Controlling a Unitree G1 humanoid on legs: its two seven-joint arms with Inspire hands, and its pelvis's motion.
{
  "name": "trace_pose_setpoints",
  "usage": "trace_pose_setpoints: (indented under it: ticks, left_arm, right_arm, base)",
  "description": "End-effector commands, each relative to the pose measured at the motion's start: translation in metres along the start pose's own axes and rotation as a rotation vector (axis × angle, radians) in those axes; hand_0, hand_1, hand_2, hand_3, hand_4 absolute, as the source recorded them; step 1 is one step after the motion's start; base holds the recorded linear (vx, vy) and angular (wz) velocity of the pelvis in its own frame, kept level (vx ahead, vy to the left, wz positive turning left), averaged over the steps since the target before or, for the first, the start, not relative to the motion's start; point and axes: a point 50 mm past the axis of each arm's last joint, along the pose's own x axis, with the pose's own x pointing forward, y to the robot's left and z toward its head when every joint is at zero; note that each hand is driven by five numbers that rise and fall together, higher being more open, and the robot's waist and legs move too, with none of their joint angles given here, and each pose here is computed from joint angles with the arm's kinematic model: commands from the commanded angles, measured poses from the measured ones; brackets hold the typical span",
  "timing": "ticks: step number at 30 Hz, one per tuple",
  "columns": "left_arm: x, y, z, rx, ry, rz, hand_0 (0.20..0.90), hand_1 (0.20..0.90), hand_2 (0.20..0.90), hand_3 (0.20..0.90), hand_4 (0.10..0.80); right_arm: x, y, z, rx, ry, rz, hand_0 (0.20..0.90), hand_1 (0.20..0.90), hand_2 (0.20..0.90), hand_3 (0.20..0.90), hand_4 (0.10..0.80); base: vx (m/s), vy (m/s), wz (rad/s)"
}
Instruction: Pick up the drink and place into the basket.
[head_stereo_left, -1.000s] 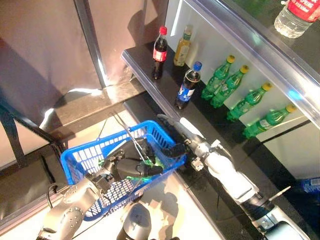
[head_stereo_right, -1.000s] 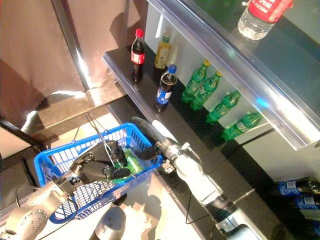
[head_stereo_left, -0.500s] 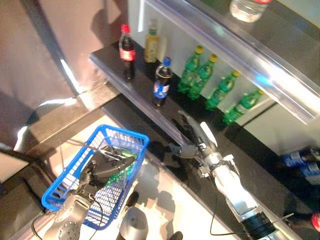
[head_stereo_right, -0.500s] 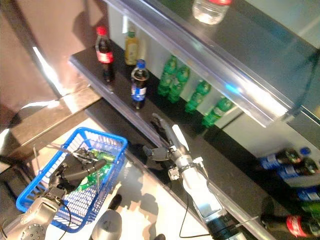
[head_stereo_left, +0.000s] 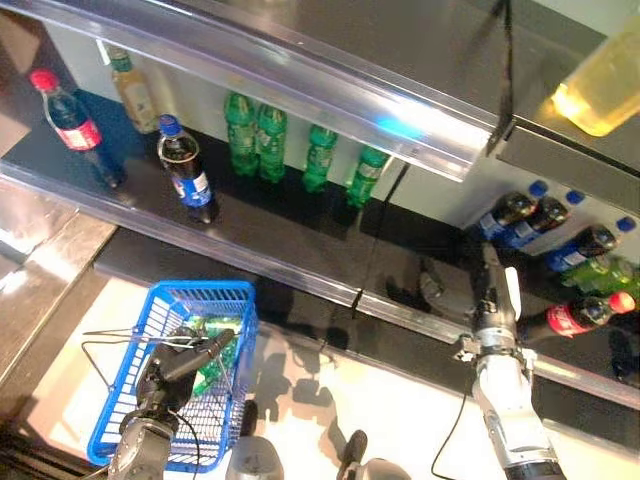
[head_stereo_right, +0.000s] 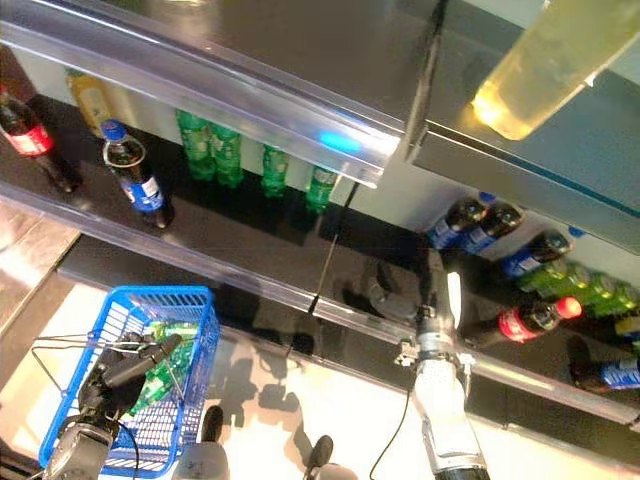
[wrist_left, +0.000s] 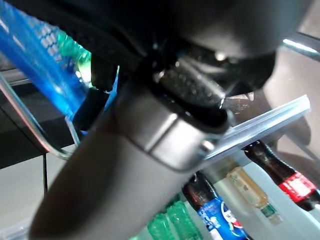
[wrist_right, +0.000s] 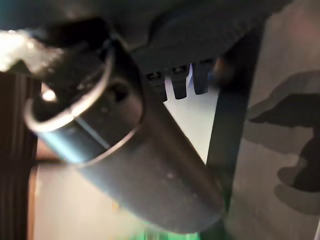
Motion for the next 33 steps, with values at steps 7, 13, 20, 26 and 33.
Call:
trace_pose_setpoints:
  ticks: [7,13,20,26,33]
  left_arm:
    - [0.021,-0.014,0.07,0.054,-0.475,-0.087,0.3,0.3,0.3,0.2,0.1]
    - [0.032,0.011,0.039,0.092,-0.309,0.064,0.3,0.3,0.3,0.2,0.1]
    - [0.027,0.034,0.002,0.093,-0.145,0.19,0.3,0.3,0.3,0.2,0.1]
    - [0.016,0.056,-0.023,0.1,-0.006,0.298,0.3,0.3,0.3,0.2,0.1]
    - [-0.001,0.077,-0.051,0.191,0.181,0.349,0.3,0.3,0.3,0.2,0.1]
  right_arm:
    - [-0.023,-0.07,-0.035,0.012,0.102,-0.264,0.9,0.9,0.9,0.9,0.8]
    - [-0.041,-0.084,-0.074,0.032,0.304,-0.313,0.9,0.9,0.9,0.9,0.8]
    - [-0.062,-0.09,-0.106,0.0,0.477,-0.303,0.9,0.9,0.9,0.9,0.8]
    - [-0.082,-0.093,-0.131,-0.026,0.636,-0.249,0.9,0.9,0.9,0.9,0.8]
    - [-0.119,-0.102,-0.161,-0.07,0.888,-0.188,0.9,0.9,0.9,0.9,0.8]
  base:
    - [0.011,-0.007,-0.16]
    - [0.03,-0.003,-0.13]
    - [0.01,-0.005,-0.09]
    - [0.0,0.0,0.0]
    - [0.036,0.04,0.01]
